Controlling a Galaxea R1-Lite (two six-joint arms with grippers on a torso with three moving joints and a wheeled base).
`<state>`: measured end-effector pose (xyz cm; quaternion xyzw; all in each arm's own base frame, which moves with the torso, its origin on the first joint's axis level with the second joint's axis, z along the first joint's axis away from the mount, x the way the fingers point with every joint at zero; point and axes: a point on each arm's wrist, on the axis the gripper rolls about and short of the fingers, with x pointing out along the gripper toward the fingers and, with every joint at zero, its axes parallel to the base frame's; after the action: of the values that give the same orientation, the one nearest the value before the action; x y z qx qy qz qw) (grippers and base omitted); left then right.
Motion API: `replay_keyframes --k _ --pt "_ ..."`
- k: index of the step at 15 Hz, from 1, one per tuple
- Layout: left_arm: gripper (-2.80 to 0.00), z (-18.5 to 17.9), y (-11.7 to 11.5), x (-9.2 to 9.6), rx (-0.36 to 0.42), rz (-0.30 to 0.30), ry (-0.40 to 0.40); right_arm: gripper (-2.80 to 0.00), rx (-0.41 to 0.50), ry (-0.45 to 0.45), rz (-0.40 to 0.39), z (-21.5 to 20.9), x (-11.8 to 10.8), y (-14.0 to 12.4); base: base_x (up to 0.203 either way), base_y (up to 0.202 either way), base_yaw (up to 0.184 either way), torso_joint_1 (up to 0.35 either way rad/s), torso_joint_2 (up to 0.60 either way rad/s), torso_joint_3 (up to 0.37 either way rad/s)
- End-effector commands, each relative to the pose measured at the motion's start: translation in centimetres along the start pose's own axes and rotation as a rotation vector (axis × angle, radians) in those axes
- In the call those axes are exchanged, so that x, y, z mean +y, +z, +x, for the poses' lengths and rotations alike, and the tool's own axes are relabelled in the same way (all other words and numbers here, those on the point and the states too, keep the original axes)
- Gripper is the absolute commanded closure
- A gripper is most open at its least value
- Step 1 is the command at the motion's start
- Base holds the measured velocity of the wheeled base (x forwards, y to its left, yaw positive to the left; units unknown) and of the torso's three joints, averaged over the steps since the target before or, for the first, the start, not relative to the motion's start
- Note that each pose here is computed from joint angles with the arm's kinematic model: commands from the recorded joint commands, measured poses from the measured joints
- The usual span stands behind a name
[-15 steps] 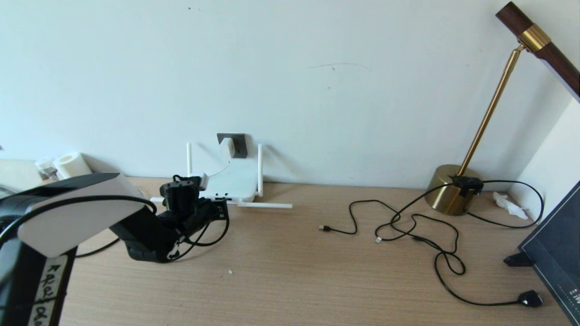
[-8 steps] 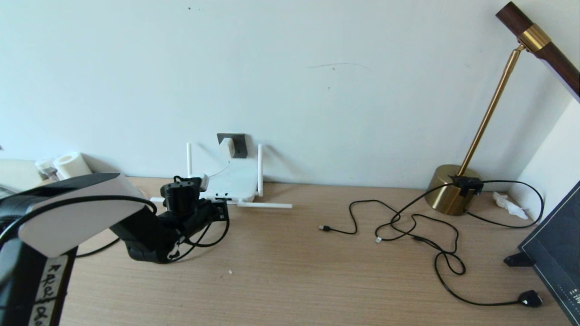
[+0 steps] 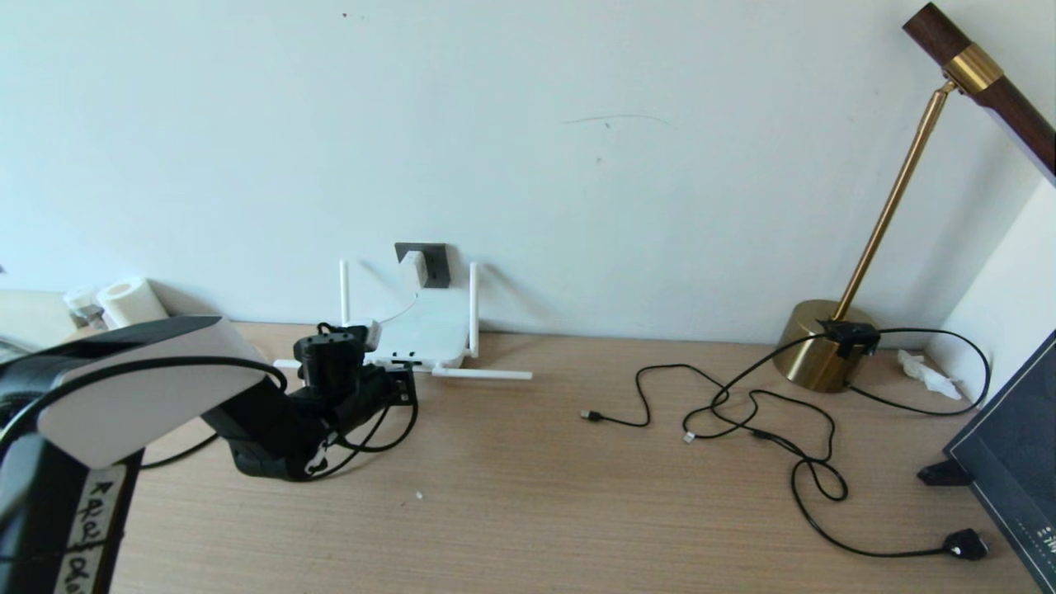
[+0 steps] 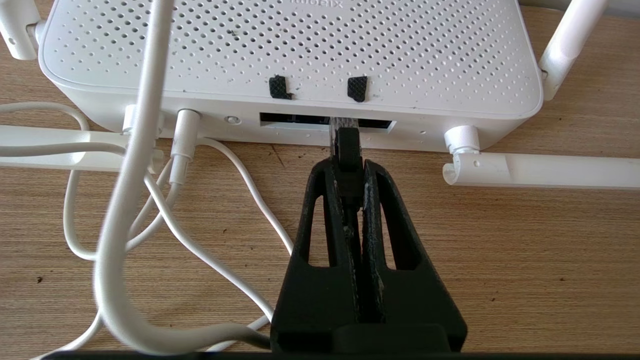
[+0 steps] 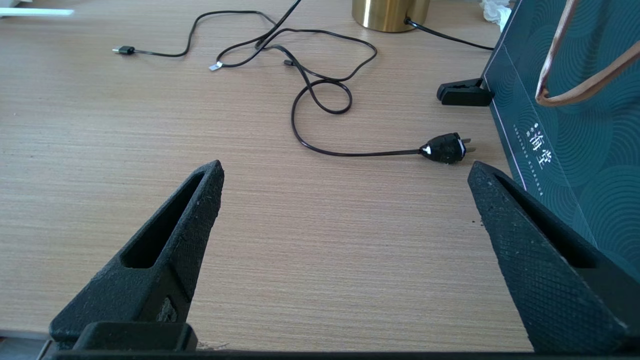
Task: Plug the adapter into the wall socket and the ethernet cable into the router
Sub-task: Plug cable into router interface
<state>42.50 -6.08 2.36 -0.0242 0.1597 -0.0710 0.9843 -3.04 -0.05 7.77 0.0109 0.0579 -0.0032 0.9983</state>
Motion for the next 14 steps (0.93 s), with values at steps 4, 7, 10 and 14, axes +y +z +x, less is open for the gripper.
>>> replay_keyframes --k 4,7,10,14 --pt "0.00 0.07 -0.06 0.01 -0.005 -0.001 0.000 -2.80 0.002 0.000 0.000 0.01 0.00 -0.01 0.000 0.000 0.000 0.000 0.00 0.000" --pt "0.00 0.14 -0.26 0.09 0.000 -0.001 0.002 -2.80 0.002 0.000 0.000 0.01 0.00 -0.01 0.000 0.000 0.000 0.000 0.00 0.000" --pt "0.00 0.14 -0.16 0.09 -0.003 -0.001 0.001 -2.80 0.002 0.000 0.000 0.01 0.00 -0.01 0.000 0.000 0.000 0.000 0.00 0.000" --pt "0.00 0.20 -0.23 0.22 -0.002 -0.002 0.004 -2.80 0.002 0.000 0.000 0.01 0.00 -0.01 0.000 0.000 0.000 0.000 0.00 0.000"
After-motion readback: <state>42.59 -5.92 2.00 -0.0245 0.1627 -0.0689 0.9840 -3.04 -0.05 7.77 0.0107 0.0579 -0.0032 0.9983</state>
